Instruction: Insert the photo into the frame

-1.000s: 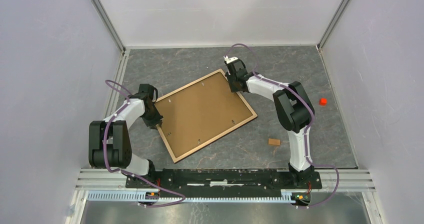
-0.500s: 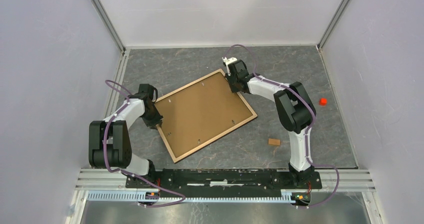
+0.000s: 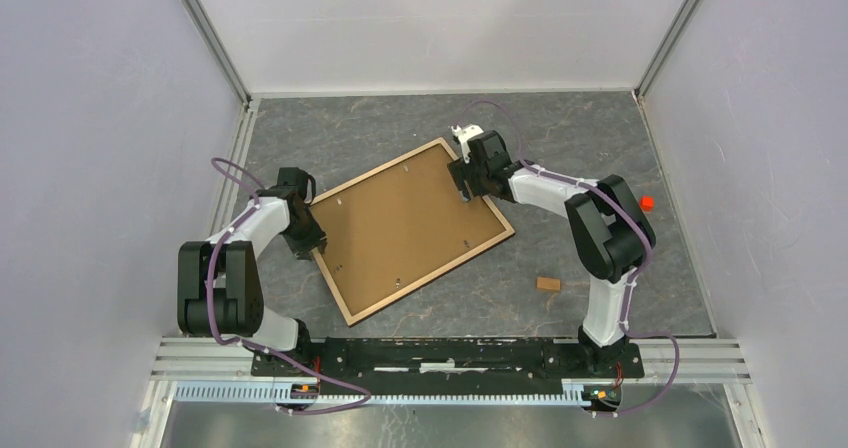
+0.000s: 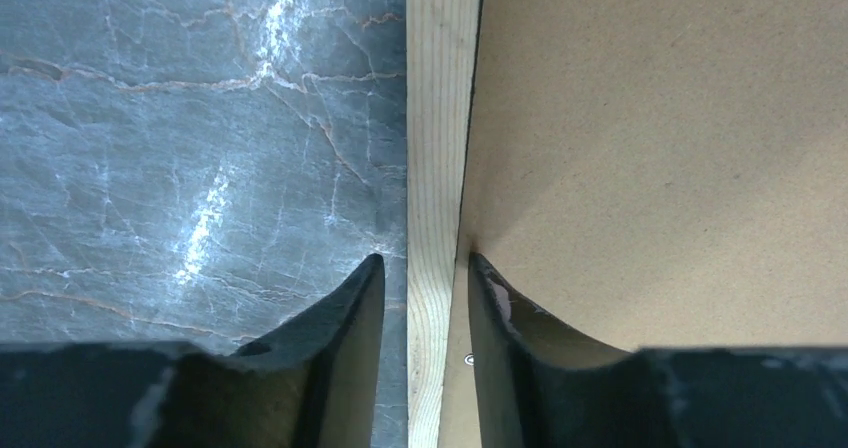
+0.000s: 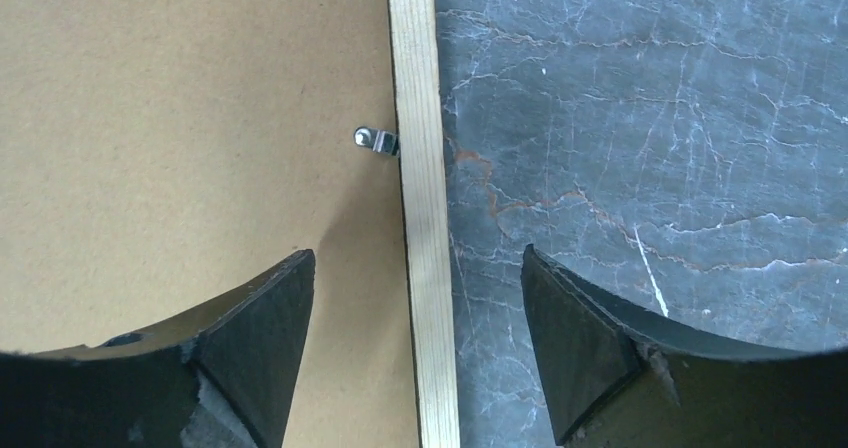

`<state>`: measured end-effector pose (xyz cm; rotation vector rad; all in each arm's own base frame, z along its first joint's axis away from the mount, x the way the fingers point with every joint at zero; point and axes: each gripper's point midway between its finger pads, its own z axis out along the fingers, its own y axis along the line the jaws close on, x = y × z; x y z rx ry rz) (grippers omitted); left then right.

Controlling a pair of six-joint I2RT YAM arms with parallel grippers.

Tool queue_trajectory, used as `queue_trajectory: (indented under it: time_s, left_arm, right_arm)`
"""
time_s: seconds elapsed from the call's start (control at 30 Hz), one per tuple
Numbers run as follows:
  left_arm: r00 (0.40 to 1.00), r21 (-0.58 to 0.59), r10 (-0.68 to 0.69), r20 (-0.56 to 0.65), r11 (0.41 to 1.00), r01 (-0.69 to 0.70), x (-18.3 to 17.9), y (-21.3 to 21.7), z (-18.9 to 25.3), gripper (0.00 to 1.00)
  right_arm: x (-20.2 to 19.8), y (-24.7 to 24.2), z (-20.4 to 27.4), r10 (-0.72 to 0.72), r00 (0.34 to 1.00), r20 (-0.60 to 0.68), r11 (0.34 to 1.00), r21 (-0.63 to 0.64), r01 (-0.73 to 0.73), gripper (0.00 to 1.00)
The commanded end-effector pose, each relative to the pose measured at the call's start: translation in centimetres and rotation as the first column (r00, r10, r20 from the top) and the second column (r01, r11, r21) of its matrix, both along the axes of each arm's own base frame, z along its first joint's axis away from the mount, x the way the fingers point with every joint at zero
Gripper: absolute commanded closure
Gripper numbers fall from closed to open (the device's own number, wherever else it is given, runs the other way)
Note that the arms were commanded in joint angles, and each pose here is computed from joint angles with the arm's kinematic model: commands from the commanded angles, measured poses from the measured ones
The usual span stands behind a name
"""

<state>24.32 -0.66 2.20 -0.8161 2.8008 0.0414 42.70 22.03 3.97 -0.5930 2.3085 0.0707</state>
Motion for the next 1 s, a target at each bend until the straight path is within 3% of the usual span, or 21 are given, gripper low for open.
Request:
queue_trajectory:
  time_s: [0.0, 0.1, 0.33, 0.53, 0.67, 0.77, 0.97]
  left_arm:
    - [0.997, 0.045, -0.001, 0.079, 0.999, -0.002, 1.9, 0.8, 0.8, 0.47]
    - [0.997, 0.025, -0.005, 0.082, 1.0, 0.003, 2.4, 0.4, 0.6, 0.39]
    - [0.999, -0.058, 0.028, 0.019, 0.998, -0.027, 3.1, -1.0, -1.3, 0.45]
    - [0.994, -0.071, 0.093, 0.055, 0.993, -0.089, 5.3, -1.2, -1.2, 0.46]
    - [0.989, -0.082, 0.114, 0.09, 0.991, -0.107, 8.0, -1.3, -1.1, 0.47]
    - [0.984, -0.16, 0.118, 0.136, 0.983, -0.096, 11.1, -2.6, -0.9, 0.47]
    - [0.956, -0.229, 0.082, 0.282, 0.973, -0.016, 19.5, -3.9, 1.6, 0.47]
  right_arm:
    - [0.3, 0.5, 3.2, -0.01, 0.998, 0.068, 0.996, 0.085, 0.004, 0.18]
    - [0.6, -1.0, 2.3, -0.138, 0.989, 0.051, 0.988, 0.079, 0.134, 0.23]
    - [-1.0, -0.7, -0.3, -0.213, 0.975, -0.063, 0.962, 0.163, 0.221, 0.38]
    - [-3.0, 0.9, -1.5, -0.22, 0.959, -0.18, 0.871, 0.406, 0.276, 0.37]
    - [-5.0, 1.7, -0.7, -0.204, 0.955, -0.216, 0.793, 0.535, 0.291, 0.37]
    - [-8.5, 2.1, 0.3, -0.189, 0.956, -0.226, 0.706, 0.645, 0.292, 0.37]
    - [-15.0, 3.5, 1.2, -0.099, 0.974, -0.206, 0.662, 0.717, 0.219, 0.36]
